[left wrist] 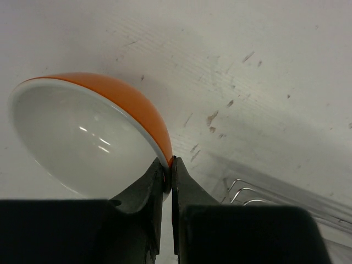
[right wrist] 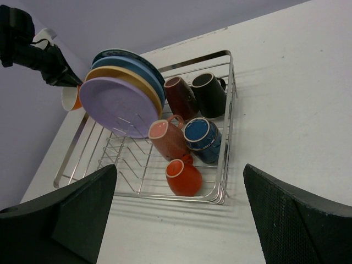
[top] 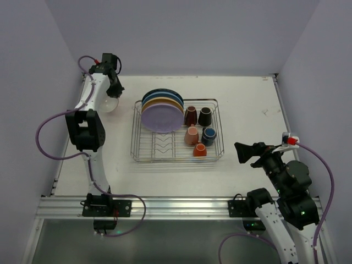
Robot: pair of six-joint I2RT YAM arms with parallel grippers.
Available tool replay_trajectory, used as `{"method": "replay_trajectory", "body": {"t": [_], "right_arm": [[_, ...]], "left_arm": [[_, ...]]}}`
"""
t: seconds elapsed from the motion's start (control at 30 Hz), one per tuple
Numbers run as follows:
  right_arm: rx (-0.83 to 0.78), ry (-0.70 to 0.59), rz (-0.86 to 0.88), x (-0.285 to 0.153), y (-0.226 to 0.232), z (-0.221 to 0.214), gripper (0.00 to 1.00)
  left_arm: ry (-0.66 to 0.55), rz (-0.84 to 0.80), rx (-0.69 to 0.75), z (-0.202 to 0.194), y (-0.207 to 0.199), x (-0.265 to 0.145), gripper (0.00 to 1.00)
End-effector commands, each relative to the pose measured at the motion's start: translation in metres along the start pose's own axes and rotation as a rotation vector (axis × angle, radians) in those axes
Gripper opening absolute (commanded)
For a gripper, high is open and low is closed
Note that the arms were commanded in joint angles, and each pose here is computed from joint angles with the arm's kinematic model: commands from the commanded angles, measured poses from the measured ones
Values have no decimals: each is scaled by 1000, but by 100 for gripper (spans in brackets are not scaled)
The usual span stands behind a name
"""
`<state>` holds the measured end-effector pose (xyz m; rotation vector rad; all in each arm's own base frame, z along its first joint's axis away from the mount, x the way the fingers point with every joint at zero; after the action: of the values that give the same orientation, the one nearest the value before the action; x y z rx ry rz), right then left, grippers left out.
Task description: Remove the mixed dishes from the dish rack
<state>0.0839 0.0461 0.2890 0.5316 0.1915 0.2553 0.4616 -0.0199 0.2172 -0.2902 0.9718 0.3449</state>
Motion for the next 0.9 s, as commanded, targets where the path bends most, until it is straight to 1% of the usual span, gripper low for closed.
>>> {"method": "replay_trajectory", "body": {"t": [0.0,0.1,0.2,0.3,0.43,0.47,0.53,0.6,0.63,0.73,0.77,0.87], "right_arm": [[-24,-11,42,-4,6,6,99],[-24,-15,41,-3,4,4,99],[-24,-14,44,-2,4,3,99],[-23,-17,44,-3,4,3,99],[-23,-21,43,-4,4,3,99],[-24,-22,44,-4,3,3,99],[-24,-23,43,-4,3,2,99],[-24,-24,41,-4,3,2,99],[-24,-24,41,-4,2,1,99],[-24,-26,39,-3,2,1,99],[-27,-25,37,-2,1,1,99],[-29,-20,37,-1,2,1,99]], "left_arm": [[-4,71,97,3,12,-21,0],[27,131,135,-6,19,-8,0],[85,172,167,-18,26,14,0],[153,138,179,-26,28,33,0],[188,132,203,-30,30,44,0],[193,137,209,-30,30,46,1],[209,151,220,-32,32,50,5],[213,164,222,-32,32,51,11],[202,198,222,-30,35,51,13],[198,222,218,-30,37,51,26],[194,226,217,-29,37,50,32],[156,206,193,-23,34,39,40]]}}
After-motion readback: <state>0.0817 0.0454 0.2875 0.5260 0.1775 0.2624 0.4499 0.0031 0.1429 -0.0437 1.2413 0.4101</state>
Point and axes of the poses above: each gripper's point midway between its finger pads, its own x axis out along the fingers, its own y axis along the line the jaws close on, z = x × y, the point moved 9 cm from there along -x, back along the fingers, and after that the axes turned 3 degrees about x, right-handed, at the moved point
